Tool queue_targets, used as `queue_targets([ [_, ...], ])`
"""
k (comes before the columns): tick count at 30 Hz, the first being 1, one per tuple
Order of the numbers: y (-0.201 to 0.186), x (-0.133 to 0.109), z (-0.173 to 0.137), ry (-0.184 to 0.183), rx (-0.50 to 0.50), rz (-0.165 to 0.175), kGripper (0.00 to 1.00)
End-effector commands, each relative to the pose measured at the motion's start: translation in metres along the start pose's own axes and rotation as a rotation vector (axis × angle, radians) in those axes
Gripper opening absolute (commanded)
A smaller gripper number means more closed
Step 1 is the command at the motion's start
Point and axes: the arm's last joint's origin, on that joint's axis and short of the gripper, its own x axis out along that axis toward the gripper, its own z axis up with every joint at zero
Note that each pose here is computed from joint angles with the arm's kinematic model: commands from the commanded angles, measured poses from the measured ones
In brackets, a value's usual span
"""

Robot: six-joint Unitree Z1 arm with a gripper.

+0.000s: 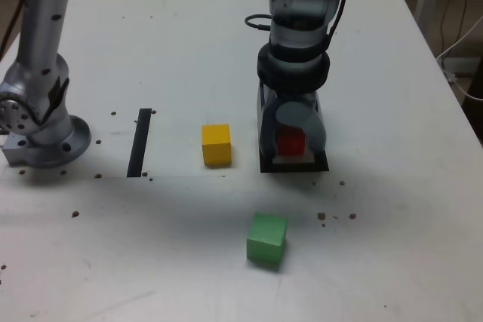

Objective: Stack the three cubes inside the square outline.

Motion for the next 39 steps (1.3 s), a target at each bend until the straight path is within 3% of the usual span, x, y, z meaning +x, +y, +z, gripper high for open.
queue_targets([
  [1, 0.000, -0.001, 0.000, -0.002, 0.000, 0.004, 0.60],
  [4, 0.000, -0.003, 0.000, -0.008, 0.000, 0.013, 0.89],
  [7, 0.000, -0.005, -0.002, -0.002, 0.002, 0.021, 0.98],
  [17, 0.002, -0.017, -0.013, 0.040, 0.007, 0.043, 0.99],
  [21, 0.004, -0.040, -0.027, 0.047, 0.018, 0.072, 0.99],
  [26, 0.006, -0.078, -0.046, 0.018, 0.071, 0.096, 0.99],
  [32, 0.010, -0.089, -0.080, 0.052, 0.085, 0.087, 0.99],
  [39, 0.013, -0.067, -0.120, 0.045, 0.030, 0.050, 0.99],
])
